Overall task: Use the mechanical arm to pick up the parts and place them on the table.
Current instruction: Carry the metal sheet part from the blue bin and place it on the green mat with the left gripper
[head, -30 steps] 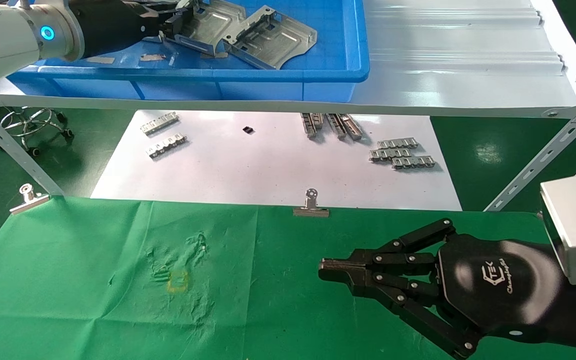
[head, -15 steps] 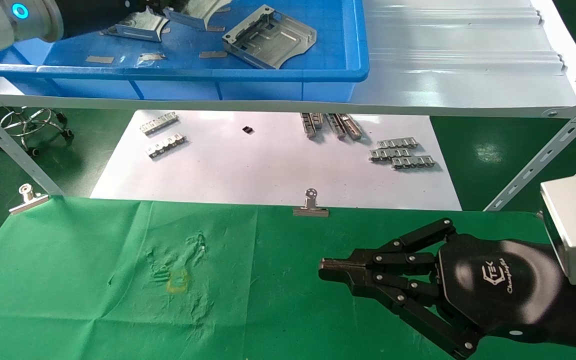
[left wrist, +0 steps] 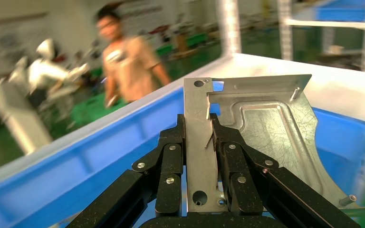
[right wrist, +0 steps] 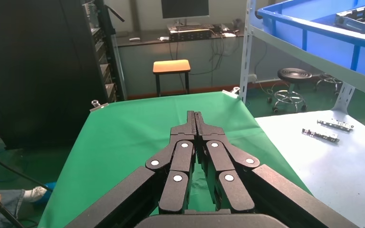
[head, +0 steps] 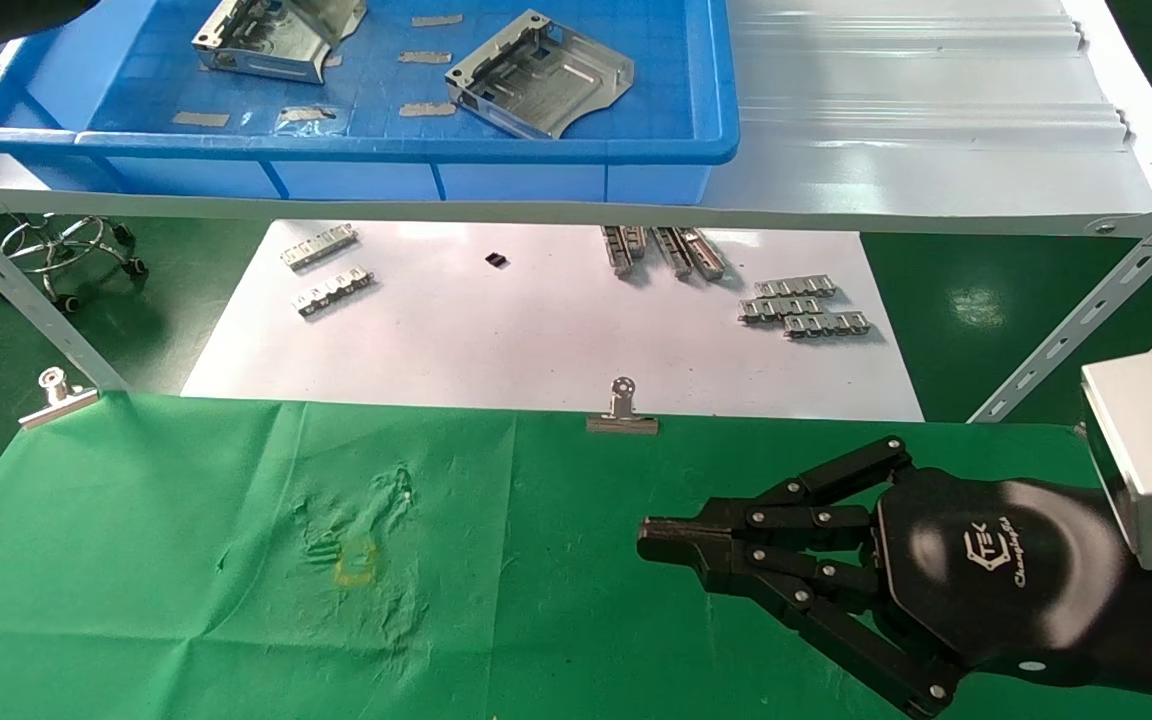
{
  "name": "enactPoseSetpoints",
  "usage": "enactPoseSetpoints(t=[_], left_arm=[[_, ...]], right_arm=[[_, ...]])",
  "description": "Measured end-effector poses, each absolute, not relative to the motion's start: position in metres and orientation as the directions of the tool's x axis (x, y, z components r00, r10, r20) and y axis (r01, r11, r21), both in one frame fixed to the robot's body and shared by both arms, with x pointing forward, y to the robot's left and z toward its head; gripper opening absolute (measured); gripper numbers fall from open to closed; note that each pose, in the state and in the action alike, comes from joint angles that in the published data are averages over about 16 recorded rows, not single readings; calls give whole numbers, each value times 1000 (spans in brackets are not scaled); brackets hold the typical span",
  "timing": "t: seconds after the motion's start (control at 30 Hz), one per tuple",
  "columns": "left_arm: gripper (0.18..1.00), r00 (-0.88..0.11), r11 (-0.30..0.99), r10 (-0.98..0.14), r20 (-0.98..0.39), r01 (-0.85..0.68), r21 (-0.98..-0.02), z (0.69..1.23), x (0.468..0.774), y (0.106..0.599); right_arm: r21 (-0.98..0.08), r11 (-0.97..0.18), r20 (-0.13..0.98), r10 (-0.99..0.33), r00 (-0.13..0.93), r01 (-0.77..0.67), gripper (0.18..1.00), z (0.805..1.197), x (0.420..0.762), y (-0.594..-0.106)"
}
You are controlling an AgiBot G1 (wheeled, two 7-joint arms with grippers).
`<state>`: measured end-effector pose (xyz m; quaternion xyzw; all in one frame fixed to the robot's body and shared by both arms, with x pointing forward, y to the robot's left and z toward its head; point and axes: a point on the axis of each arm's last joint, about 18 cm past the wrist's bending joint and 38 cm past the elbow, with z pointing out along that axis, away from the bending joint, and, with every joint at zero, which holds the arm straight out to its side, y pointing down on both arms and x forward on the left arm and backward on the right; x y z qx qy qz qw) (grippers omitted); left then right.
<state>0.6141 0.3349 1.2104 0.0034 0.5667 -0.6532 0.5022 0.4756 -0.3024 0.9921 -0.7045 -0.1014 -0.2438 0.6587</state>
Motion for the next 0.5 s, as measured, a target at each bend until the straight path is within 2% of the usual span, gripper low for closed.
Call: enactPoseSetpoints(t=[0.27, 0.5], left_arm=[[271, -458, 202, -473, -753, 775, -598, 1168, 573, 347], [271, -412, 289, -342, -844, 809, -512, 1120, 559, 354]], right_arm=[[-879, -112, 477, -178, 861, 464, 192, 992, 476, -302], [-879, -112, 477, -178, 861, 464, 192, 992, 476, -302]])
